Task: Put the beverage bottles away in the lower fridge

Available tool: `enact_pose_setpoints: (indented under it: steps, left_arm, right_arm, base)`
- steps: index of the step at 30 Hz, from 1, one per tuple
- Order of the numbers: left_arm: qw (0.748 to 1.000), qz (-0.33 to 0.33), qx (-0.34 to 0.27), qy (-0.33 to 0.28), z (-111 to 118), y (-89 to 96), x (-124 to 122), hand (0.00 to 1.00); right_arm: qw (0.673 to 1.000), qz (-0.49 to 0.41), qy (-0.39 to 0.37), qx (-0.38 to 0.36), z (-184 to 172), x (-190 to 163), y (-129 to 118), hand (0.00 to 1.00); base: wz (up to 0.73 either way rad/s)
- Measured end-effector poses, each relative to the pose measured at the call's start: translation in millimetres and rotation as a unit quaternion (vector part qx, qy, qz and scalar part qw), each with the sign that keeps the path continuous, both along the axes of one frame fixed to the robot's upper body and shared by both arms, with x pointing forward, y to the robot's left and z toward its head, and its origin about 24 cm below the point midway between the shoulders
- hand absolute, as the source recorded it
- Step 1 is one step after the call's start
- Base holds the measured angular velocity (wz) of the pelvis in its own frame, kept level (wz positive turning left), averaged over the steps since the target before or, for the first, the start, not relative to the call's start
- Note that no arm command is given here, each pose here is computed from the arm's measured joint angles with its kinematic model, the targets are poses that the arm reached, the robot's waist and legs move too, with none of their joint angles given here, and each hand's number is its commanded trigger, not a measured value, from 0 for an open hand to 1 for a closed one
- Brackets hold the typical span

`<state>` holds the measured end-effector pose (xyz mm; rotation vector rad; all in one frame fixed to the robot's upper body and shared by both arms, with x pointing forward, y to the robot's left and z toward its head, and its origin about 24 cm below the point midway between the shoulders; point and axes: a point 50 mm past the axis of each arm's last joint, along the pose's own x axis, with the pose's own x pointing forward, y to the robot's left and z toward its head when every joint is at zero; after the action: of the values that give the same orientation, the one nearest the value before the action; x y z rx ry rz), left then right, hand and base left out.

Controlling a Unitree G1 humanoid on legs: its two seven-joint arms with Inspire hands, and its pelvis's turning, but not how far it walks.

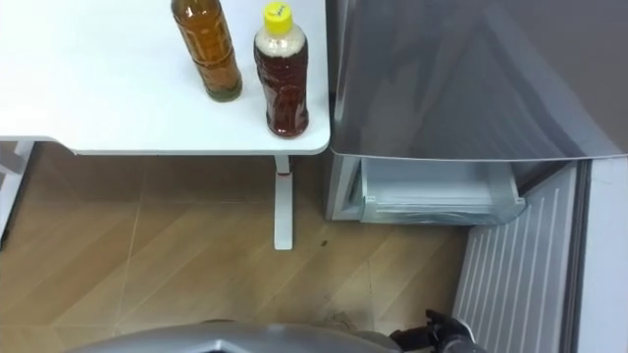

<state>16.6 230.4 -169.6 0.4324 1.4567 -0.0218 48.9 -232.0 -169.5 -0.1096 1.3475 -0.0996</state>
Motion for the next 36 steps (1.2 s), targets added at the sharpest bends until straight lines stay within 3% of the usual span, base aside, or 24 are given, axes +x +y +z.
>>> enact_pose_setpoints:
  steps: [4, 8, 10, 13, 19, 25, 31, 36]
  left_arm:
    - [0.998, 0.060, 0.007, -0.015, 0.5, 2.7, -0.6, 0.00]
    - [0.982, 0.181, 0.031, -0.041, 2.0, 8.8, -7.7, 0.00]
    - [0.957, 0.278, 0.035, -0.070, 3.1, 12.3, -5.6, 0.00]
    - [0.894, 0.431, 0.051, -0.115, 6.1, 19.4, -4.1, 0.00]
    - [0.821, 0.544, 0.068, -0.157, 10.1, 27.7, 3.2, 0.00]
    - [0.661, 0.703, 0.057, -0.258, 29.6, 51.7, 35.7, 0.00]
    - [0.596, 0.737, 0.069, -0.311, 49.4, 66.6, 58.6, 0.00]
    - [0.539, 0.735, 0.085, -0.403, 92.3, 86.5, 91.4, 0.00]
  right_arm:
    - [1.000, -0.013, 0.002, -0.003, -0.3, -3.0, -0.4, 0.00]
    - [1.000, -0.022, 0.013, -0.005, -1.2, -9.0, -0.8, 0.00]
    - [0.999, -0.031, 0.015, -0.005, -1.3, -11.5, -1.4, 0.00]
    - [0.999, -0.050, 0.021, -0.004, -1.5, -15.9, -2.7, 0.00]
    - [0.998, -0.059, 0.028, -0.009, -1.3, -23.2, -5.3, 0.00]
    - [0.998, -0.027, 0.045, -0.021, -0.1, -28.6, -10.5, 0.00]
    - [0.997, 0.006, 0.055, -0.045, 0.9, -34.3, -14.5, 0.00]
    - [0.997, 0.031, 0.053, -0.053, 1.6, -30.7, -15.6, 0.00]
  base:
    - [0.01]
    - [0.05]
    - [0.00]
    - [-0.03]
    - [-0.02]
    - [0.00]
    - [-0.06]
    - [-0.01]
